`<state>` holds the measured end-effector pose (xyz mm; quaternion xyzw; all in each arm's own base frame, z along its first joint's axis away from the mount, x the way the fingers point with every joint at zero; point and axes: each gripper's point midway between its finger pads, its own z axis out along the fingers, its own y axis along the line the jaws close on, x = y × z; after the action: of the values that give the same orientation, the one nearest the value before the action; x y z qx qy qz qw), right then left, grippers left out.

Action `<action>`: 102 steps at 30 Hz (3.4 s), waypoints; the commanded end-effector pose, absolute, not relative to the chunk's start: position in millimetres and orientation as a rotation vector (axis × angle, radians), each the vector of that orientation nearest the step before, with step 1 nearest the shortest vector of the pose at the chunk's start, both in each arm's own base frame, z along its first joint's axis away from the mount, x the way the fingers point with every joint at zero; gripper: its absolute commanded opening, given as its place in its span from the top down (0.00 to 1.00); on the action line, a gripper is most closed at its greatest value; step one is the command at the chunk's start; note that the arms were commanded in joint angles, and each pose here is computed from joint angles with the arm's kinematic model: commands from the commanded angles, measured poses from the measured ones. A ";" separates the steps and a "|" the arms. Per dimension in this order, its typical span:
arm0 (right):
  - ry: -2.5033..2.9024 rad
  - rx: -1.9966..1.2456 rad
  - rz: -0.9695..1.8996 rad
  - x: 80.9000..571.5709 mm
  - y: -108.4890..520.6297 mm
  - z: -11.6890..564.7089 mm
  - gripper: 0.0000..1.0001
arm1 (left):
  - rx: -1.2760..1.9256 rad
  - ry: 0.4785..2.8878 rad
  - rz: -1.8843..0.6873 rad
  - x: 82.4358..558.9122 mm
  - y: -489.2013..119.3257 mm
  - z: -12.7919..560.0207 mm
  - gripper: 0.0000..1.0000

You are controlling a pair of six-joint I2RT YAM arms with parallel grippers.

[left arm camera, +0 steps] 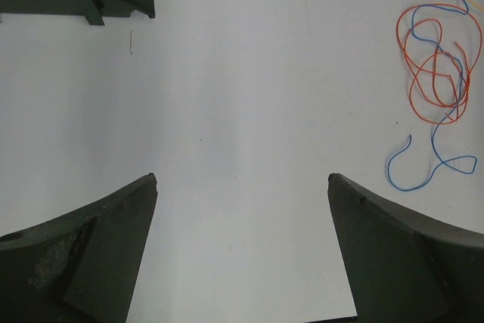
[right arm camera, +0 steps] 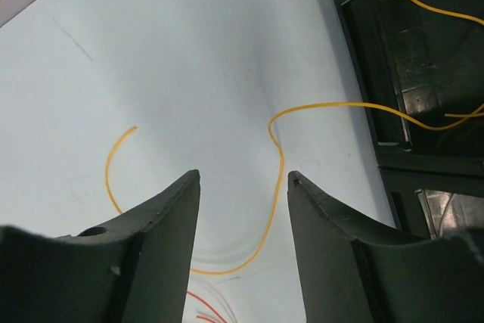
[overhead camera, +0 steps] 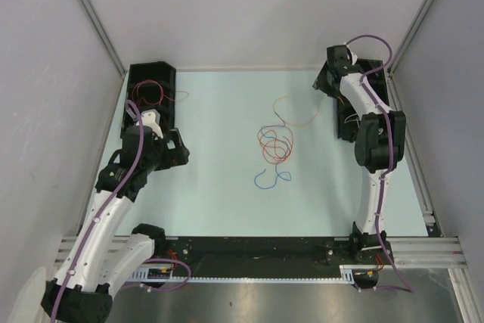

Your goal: Untangle the cables

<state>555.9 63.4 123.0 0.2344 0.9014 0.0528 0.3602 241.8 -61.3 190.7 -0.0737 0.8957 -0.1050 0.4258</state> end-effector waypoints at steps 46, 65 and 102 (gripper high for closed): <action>2.042 0.637 0.124 578.6 37.1 227.3 1.00 | -0.219 2.193 -0.237 248.0 -48.5 198.1 0.00; 1.847 0.733 0.185 554.0 -60.4 323.0 1.00 | -0.237 2.197 -0.219 247.6 -45.3 197.1 0.00; 1.584 0.881 -0.017 597.8 -165.7 342.7 1.00 | -0.270 2.215 -0.183 247.8 -40.3 192.1 0.00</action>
<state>591.7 -147.4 318.5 0.3715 0.7273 0.0227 0.5767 245.6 -44.5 189.7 -0.1017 0.8935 -0.0804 0.4300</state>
